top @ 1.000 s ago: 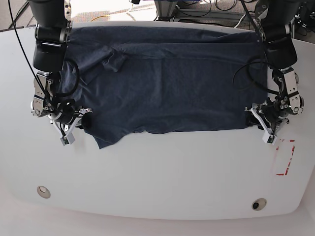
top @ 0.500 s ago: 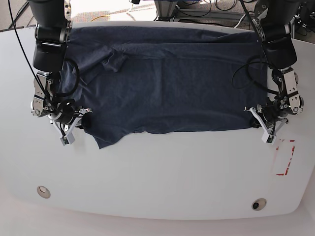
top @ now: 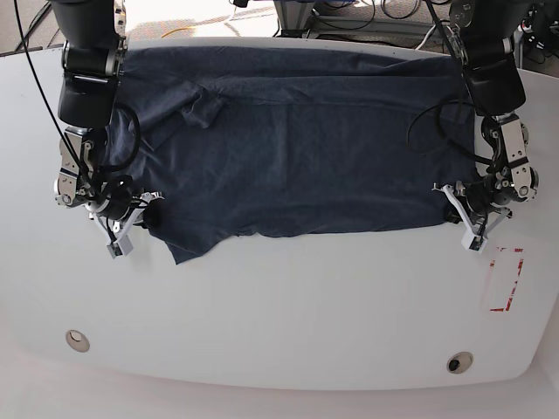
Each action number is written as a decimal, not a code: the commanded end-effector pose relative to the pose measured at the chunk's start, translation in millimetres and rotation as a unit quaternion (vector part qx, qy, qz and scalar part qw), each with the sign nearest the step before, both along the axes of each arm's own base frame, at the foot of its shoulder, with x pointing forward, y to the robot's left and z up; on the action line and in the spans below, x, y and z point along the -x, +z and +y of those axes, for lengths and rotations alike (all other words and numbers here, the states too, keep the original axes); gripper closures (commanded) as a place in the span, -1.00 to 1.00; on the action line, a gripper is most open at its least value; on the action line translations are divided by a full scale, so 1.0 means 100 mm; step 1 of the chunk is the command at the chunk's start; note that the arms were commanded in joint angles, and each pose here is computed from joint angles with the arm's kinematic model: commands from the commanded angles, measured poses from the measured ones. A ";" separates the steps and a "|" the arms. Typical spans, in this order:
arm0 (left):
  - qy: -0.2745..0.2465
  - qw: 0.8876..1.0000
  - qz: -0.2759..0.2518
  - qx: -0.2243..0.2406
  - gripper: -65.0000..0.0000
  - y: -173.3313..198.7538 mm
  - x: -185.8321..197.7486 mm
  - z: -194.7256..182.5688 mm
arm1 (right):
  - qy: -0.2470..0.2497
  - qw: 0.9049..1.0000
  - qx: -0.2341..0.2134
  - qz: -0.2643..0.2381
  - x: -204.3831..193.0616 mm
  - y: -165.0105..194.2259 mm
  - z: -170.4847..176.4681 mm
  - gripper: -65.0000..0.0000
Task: Layout the t-shirt on the table in an organized manner, then fold the t-shirt properly
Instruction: 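Close both grippers on the hem corners, then lift the hem with both grippers and fold it toward the collar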
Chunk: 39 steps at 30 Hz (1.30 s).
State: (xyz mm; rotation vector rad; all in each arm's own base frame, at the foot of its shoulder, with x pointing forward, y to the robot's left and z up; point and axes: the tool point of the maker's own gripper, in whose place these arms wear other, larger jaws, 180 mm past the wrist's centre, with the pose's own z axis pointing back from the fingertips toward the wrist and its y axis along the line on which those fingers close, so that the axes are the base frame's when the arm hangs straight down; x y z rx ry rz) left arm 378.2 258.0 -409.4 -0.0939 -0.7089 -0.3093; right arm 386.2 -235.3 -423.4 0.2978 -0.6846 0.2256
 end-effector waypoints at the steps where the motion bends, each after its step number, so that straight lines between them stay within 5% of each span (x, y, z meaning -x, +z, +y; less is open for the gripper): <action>1: -0.004 0.999 -0.046 -0.006 1.00 0.29 -0.19 0.01 | 0.000 1.000 0.012 -0.020 -0.12 0.18 -0.09 1.00; 20: -0.026 0.994 -0.085 -0.067 1.00 0.73 -0.13 -0.02 | 0.048 0.992 0.098 -0.067 -0.11 0.81 -0.03 1.00; 39: -0.035 0.993 -0.069 -0.088 1.00 0.62 0.15 -0.01 | 0.067 0.983 0.159 -0.065 0.43 0.95 0.05 1.00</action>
